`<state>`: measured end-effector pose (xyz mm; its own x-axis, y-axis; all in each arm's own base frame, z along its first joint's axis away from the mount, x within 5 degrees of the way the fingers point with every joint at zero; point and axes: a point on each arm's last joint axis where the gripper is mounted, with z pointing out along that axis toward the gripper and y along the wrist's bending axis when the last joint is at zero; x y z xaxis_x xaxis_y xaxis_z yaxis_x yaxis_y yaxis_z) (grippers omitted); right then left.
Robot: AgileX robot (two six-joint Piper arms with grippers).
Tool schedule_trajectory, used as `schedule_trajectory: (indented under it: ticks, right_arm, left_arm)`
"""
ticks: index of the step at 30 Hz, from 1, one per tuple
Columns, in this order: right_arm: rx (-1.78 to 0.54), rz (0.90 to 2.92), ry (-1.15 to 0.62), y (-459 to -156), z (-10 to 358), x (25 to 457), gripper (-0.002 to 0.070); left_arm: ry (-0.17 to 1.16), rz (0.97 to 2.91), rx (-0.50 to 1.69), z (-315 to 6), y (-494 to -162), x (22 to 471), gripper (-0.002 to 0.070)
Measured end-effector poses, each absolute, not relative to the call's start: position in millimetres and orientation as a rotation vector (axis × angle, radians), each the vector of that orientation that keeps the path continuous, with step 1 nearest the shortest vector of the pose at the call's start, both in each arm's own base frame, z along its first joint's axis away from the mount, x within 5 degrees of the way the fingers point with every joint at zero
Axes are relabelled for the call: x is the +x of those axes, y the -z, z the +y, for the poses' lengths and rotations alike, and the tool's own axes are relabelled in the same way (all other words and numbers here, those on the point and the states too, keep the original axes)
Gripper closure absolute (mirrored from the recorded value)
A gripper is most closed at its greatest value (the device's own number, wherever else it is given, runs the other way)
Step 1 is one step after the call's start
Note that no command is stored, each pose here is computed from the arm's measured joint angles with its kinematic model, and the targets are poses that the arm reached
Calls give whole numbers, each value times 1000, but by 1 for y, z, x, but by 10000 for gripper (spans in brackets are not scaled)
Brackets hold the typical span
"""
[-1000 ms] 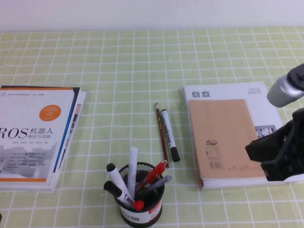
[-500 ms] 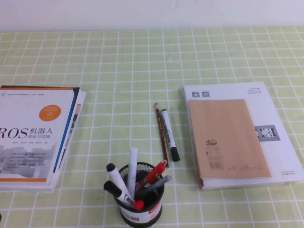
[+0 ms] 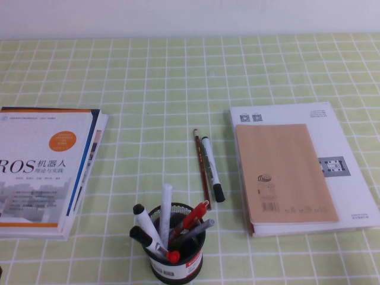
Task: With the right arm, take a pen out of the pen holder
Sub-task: 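Take a marker out of the pen holder and lay it on the table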
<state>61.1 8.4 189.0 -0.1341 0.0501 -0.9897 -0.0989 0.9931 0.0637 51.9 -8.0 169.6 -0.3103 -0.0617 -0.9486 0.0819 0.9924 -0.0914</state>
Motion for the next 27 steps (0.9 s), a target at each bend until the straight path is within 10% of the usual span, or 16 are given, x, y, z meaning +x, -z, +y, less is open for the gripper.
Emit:
schedule_trajectory:
  ticks: [27]
  right_arm:
    - [-95, 1863, -145, -172, 12, 52, 688]
  left_arm:
    - [142, 1881, 15, -8, -170, 52, 683]
